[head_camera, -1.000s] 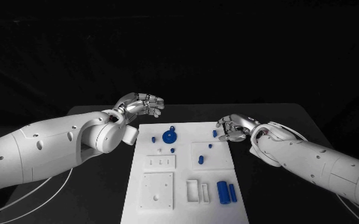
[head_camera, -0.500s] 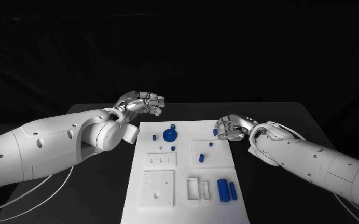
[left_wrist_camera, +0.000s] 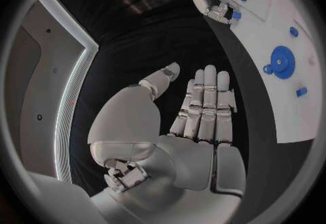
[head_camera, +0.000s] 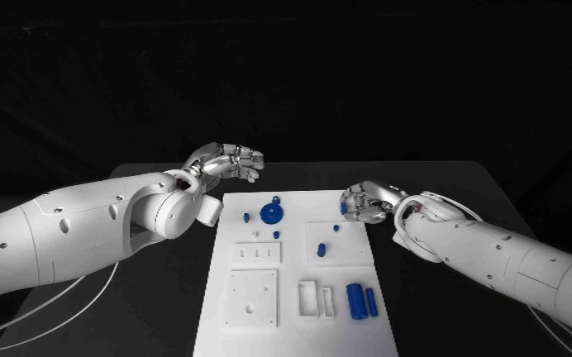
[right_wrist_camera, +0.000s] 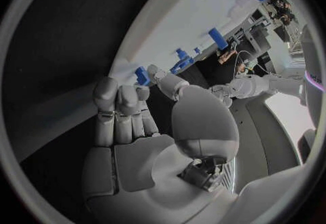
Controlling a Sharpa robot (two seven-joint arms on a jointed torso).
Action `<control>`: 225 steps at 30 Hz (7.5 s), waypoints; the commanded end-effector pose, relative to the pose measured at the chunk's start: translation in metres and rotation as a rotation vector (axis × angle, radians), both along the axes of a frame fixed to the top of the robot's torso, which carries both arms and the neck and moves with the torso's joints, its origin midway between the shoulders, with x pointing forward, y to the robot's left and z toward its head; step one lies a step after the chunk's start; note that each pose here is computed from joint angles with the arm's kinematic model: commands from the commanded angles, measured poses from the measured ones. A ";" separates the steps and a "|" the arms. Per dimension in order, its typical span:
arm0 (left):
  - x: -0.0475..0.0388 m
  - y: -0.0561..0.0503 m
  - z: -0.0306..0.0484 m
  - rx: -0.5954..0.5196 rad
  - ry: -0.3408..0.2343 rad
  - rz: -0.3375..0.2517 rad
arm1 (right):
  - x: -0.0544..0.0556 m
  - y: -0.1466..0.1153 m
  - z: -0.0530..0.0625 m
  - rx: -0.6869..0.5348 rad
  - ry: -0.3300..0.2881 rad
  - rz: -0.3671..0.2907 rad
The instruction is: Assemble the parts on the task board
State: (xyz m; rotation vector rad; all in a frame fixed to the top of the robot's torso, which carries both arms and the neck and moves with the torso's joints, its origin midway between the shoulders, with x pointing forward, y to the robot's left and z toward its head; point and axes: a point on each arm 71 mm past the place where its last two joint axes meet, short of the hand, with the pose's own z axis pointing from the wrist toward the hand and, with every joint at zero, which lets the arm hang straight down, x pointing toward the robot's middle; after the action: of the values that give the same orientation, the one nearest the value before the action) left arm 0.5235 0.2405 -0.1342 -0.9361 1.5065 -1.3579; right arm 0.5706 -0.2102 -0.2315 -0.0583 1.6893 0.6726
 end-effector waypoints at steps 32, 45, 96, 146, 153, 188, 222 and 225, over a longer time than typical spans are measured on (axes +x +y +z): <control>-0.0010 -0.001 0.0017 -0.003 -0.012 -0.015 | 0.000 0.007 -0.002 -0.056 -0.007 0.012; -0.0012 -0.001 0.0019 -0.002 -0.013 -0.015 | 0.000 0.011 -0.001 -0.059 -0.029 0.014; 0.0008 -0.002 0.0014 0.003 -0.016 -0.018 | -0.001 0.013 -0.001 -0.090 -0.037 0.000; 0.0023 -0.003 0.0013 0.004 -0.017 -0.016 | -0.003 0.015 0.000 -0.125 -0.056 -0.030; 0.0024 -0.003 0.0013 0.004 -0.017 -0.018 | -0.004 0.014 0.002 -0.119 -0.070 -0.050; -0.0070 -0.048 -0.0246 0.326 0.191 -0.178 | -0.039 0.079 0.052 -0.197 -0.093 0.058; -0.0120 -0.073 -0.0396 0.496 0.259 -0.209 | -0.072 0.127 0.064 -0.171 -0.112 0.120; -0.0118 -0.073 -0.0399 0.500 0.262 -0.208 | -0.072 0.129 0.064 -0.170 -0.113 0.122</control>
State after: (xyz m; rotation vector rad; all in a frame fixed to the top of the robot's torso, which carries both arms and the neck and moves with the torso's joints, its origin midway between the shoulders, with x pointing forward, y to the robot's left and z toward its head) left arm 0.5122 0.1691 -0.1739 -0.6779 2.0546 -0.9509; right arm 0.4990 -0.0830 -0.1677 -0.3030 1.6392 0.6175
